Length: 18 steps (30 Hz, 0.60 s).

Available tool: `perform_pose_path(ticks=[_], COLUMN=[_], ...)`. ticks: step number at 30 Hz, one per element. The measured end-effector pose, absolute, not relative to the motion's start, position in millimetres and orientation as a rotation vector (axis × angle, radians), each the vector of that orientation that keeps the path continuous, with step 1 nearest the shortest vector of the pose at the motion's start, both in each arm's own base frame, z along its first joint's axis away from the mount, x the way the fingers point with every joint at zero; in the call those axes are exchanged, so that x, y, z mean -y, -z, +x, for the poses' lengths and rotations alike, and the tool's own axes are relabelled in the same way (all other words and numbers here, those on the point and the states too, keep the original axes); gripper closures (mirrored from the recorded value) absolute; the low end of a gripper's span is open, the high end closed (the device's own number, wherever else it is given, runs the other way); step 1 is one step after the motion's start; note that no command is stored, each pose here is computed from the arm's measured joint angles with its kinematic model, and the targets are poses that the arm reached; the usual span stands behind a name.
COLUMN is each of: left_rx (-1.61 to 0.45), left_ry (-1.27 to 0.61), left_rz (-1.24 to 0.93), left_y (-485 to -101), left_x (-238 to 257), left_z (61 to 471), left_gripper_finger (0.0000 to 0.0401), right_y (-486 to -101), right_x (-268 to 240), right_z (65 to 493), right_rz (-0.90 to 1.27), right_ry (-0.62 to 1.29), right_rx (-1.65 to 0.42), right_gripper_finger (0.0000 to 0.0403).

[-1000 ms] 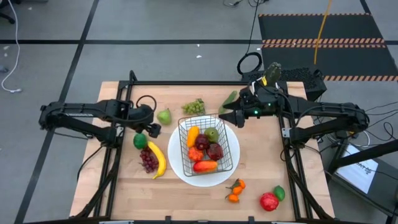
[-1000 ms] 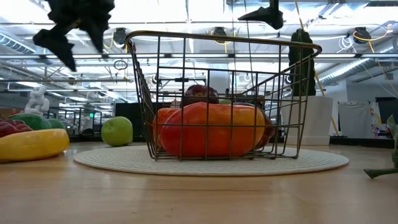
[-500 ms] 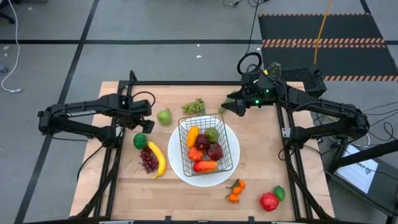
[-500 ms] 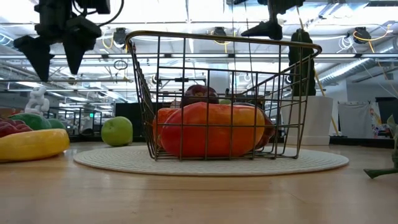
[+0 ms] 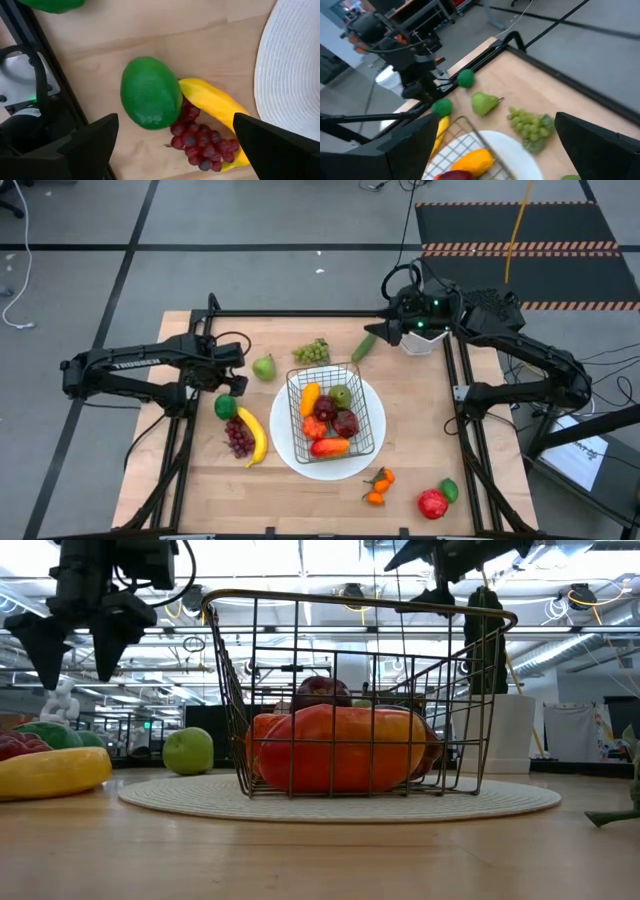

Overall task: Build produce basket
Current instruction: Put the bottom left green lime into the black wire basket

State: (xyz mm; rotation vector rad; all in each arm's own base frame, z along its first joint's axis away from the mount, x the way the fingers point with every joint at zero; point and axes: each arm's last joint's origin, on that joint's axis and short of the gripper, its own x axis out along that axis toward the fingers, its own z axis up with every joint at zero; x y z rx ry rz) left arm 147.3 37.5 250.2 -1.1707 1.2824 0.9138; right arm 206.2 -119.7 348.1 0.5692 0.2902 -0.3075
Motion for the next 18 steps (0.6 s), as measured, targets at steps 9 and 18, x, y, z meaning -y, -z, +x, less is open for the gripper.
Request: perform_pose_path(ticks=[9, 18], left_rx=[-1.124, -1.061], left_ry=[-0.887, -0.817], left_rz=[-1.243, -1.246], left_y=[-252.3, -254.4], left_x=[-41.2, -42.6], left_z=[160.7, 168.3], left_gripper_finger=[0.0009, 0.0009], right_y=[-345.7, -341.1], right_x=[130.1, 124.7], right_z=[198.7, 195.7], right_rz=[0.508, 0.650], right_ry=[0.349, 0.265], right_rx=[-0.312, -0.370], right_gripper_finger=[0.0010, 0.0010])
